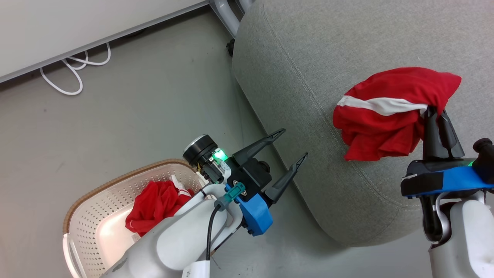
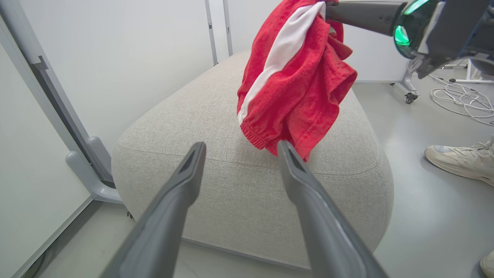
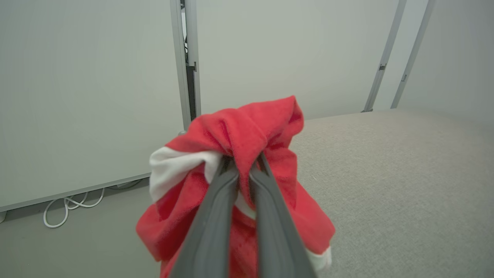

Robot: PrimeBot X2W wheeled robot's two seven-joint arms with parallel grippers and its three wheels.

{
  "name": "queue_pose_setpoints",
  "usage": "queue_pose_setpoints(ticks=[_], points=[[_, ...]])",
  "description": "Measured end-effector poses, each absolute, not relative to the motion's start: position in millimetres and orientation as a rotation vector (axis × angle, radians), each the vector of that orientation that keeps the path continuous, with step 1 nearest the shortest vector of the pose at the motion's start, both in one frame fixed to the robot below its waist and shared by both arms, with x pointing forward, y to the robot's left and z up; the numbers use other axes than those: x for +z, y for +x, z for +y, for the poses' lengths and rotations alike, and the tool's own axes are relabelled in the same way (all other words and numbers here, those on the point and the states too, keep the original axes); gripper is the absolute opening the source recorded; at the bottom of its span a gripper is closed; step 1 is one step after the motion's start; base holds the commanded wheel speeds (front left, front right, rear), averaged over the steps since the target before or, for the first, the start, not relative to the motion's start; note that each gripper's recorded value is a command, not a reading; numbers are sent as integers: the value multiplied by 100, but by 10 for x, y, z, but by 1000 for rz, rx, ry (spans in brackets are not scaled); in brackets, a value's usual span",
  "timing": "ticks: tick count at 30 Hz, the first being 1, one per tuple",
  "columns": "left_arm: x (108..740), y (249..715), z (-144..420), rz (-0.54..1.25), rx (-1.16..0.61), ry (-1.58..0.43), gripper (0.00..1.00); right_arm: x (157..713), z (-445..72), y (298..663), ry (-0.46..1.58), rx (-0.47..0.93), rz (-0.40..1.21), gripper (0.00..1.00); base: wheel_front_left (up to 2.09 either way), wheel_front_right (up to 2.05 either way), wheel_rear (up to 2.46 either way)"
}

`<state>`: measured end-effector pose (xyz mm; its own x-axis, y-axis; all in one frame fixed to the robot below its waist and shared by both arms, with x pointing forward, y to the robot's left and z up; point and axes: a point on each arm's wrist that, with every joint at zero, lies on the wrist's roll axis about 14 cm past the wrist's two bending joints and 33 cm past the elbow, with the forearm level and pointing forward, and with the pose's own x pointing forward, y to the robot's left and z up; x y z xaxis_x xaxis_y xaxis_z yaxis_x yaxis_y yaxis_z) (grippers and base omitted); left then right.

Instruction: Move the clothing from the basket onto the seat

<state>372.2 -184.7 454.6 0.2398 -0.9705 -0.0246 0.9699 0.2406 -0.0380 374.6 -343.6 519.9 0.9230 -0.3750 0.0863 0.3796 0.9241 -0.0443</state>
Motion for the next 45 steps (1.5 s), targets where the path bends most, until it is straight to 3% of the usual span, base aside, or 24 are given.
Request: queue_pose_setpoints(ticks=[4,12,26,34,45], points=[[4502,3774,-1829,51,-1322,-21,100,5221,-3462,3800,-64,-395,-86,0,0,0,0],[4348,4042,-1805,42,-1314,-29,100,5619,-3614,4256,-131,-403,-208,0,0,0,0],[3642,4699,-1526,92,-1235,-34,100,6345,-4349,5110,-379,-505,-411,0,0,0,0],[3215,4807,-1414,139,-1212,-55,100,5768,-4745,5300,-430,-584,-262,0,0,0,0],[3072,4822,-1308,160,-1181,-62,100,4371,-4940,4962,-326,-673,105,0,0,0,0]])
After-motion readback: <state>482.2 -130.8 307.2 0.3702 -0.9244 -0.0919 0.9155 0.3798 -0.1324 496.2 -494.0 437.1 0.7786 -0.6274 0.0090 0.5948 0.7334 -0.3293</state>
